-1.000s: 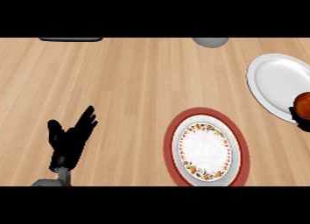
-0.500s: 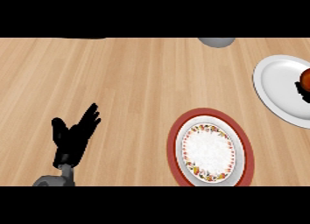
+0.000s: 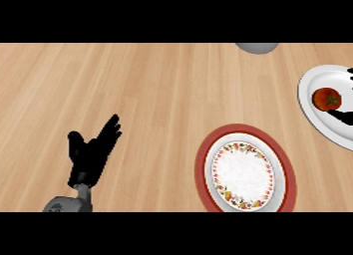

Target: Pick the tomato from the plate and place it in the plate

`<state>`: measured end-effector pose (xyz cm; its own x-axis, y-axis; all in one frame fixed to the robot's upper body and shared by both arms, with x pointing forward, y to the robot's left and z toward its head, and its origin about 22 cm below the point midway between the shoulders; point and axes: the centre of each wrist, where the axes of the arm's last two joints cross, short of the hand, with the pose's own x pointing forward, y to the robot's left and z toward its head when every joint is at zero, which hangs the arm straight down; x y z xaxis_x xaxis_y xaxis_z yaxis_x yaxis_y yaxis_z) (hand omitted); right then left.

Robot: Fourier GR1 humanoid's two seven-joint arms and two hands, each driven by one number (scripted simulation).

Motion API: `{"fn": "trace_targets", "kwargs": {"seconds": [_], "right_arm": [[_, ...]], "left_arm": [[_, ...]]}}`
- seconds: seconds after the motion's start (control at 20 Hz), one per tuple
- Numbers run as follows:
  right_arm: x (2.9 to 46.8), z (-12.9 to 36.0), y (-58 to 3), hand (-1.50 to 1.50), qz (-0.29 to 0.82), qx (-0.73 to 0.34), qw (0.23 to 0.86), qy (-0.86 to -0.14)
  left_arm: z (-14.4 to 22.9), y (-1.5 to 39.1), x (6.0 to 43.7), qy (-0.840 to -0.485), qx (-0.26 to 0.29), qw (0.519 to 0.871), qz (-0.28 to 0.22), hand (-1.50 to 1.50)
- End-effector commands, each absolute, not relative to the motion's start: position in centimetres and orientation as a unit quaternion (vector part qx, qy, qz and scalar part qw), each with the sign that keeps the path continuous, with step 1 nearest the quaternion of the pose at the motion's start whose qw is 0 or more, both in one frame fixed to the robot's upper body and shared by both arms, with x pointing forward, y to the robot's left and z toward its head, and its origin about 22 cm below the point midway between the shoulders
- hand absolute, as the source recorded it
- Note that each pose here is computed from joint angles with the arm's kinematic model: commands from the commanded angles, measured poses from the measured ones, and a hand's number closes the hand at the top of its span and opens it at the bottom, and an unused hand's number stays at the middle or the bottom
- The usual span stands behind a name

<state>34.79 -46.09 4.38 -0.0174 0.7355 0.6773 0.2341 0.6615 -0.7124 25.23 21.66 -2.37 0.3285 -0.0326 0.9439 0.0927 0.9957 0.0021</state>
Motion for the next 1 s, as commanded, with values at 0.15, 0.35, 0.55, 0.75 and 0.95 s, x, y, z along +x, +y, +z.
{"fn": "trace_targets", "kwargs": {"seconds": [0.15,0.35,0.55,0.75,0.95], "right_arm": [[35.4,3.4,-44.9,-1.5,0.184,-0.267,0.608,-0.725],[34.9,4.3,-46.3,-1.5,0.099,-0.218,0.575,-0.783],[34.3,5.8,-48.2,-1.5,0.045,-0.207,0.59,-0.779],[32.2,6.3,-50.9,-1.5,0.035,-0.165,0.608,-0.776],[30.1,6.5,-52.9,-1.5,0.055,-0.115,0.626,-0.769]], "left_arm": [[-2.8,22.0,25.0,-0.57,-0.025,0.82,-0.038,0.0],[-2.4,23.2,24.8,-0.575,-0.019,0.817,-0.041,0.0],[-2.9,22.7,24.6,-0.578,-0.02,0.815,-0.032,0.0],[-3.6,22.1,24.6,-0.575,-0.016,0.818,-0.019,0.0],[-3.4,22.4,24.4,-0.576,-0.022,0.817,-0.022,0.0]]}}
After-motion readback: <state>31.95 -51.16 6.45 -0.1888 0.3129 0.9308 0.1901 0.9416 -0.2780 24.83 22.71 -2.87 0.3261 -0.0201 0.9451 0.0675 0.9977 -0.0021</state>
